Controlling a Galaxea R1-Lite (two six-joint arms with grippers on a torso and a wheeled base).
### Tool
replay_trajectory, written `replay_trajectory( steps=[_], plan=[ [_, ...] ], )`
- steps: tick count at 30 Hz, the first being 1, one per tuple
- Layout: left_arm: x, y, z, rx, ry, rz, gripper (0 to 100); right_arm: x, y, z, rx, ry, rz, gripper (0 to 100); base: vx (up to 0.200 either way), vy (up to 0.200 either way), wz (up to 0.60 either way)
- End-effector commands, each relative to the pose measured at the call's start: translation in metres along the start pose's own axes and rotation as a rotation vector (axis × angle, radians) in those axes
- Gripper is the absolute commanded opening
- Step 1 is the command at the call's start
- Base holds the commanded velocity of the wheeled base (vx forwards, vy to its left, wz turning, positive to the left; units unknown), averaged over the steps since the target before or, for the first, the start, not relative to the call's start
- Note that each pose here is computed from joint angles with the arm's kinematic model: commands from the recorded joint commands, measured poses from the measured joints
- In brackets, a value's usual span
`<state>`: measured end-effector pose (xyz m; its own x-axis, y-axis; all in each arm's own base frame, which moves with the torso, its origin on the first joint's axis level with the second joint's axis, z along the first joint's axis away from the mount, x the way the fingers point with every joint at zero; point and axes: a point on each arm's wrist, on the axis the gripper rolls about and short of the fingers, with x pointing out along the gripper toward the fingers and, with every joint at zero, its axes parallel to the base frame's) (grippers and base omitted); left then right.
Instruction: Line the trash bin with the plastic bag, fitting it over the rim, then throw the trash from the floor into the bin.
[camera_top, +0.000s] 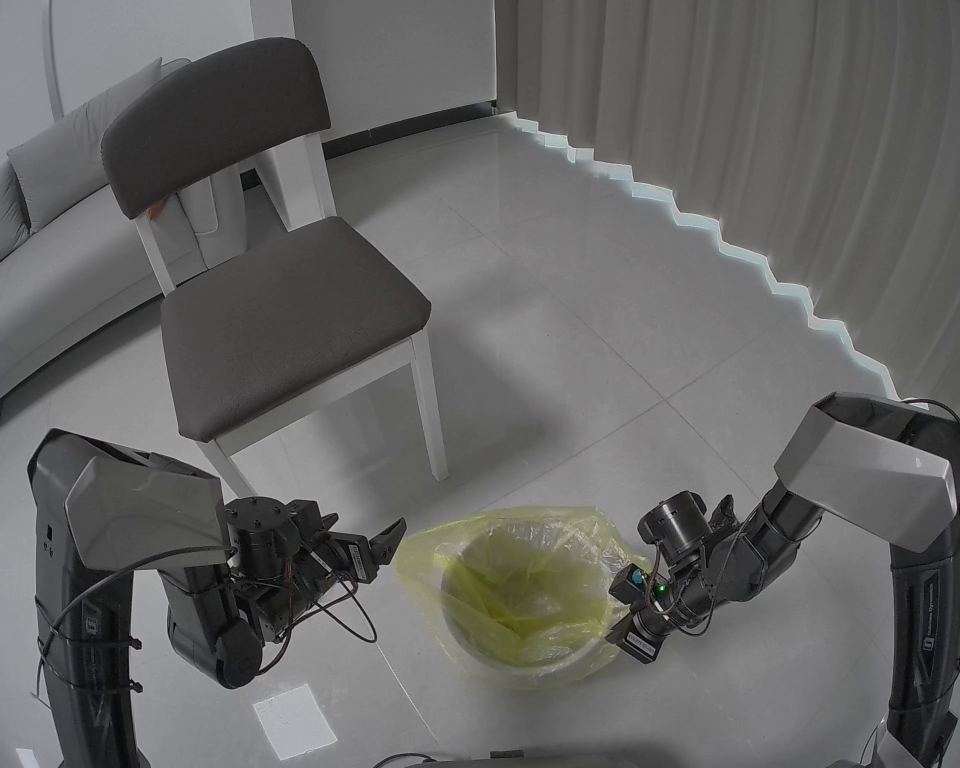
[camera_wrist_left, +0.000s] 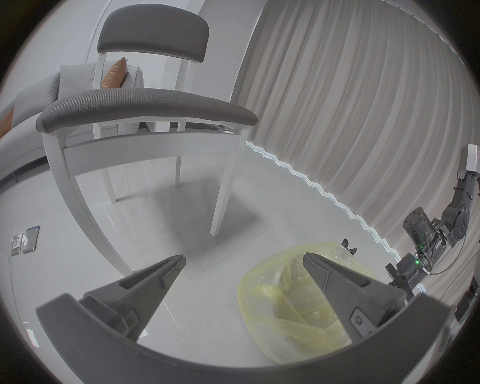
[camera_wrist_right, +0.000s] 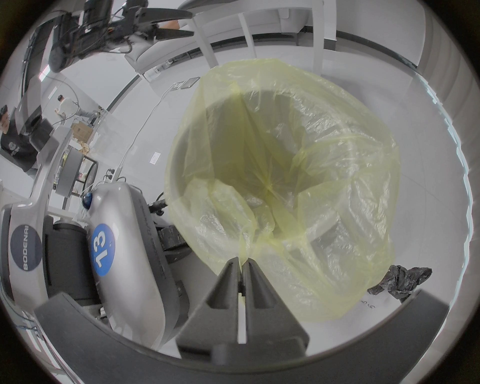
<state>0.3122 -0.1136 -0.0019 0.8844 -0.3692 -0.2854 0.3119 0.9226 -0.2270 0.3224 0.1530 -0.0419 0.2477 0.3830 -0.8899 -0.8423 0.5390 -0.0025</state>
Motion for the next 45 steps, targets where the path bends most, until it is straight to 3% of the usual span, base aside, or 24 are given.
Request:
replay_trajectory(
  steps=[1, 6, 12, 25, 35, 39, 45],
  plan=[
    [-0.001, 0.000, -0.004, -0.001, 0.005, -0.001, 100, -0.011, 0.001, -0.005, -0.017, 0.005, -0.002, 0, 0.000, 0.000, 0.00],
    [-0.001, 0.000, -0.005, 0.000, 0.012, -0.011, 100, -0.010, 0.001, -0.004, -0.033, 0.028, -0.007, 0, 0.000, 0.000, 0.00],
    [0.005, -0.004, -0.016, 0.014, 0.041, -0.025, 100, 0.007, -0.007, 0.005, -0.054, 0.060, -0.081, 0, 0.000, 0.000, 0.00],
    [0.017, -0.002, -0.039, 0.016, 0.092, -0.021, 100, 0.006, -0.007, 0.004, -0.062, 0.099, -0.059, 0, 0.000, 0.000, 0.00],
    [0.018, 0.002, -0.036, 0.007, 0.083, -0.016, 100, -0.033, -0.001, 0.011, -0.038, 0.040, -0.083, 0, 0.000, 0.000, 0.00],
    [0.018, 0.004, -0.035, 0.004, 0.079, -0.009, 100, -0.049, 0.001, 0.016, 0.016, -0.015, -0.070, 0, 0.000, 0.000, 0.00],
    [0.018, 0.008, -0.034, -0.001, 0.075, 0.002, 100, -0.045, 0.009, 0.011, 0.009, 0.008, -0.040, 0, 0.000, 0.000, 0.00]
  ],
)
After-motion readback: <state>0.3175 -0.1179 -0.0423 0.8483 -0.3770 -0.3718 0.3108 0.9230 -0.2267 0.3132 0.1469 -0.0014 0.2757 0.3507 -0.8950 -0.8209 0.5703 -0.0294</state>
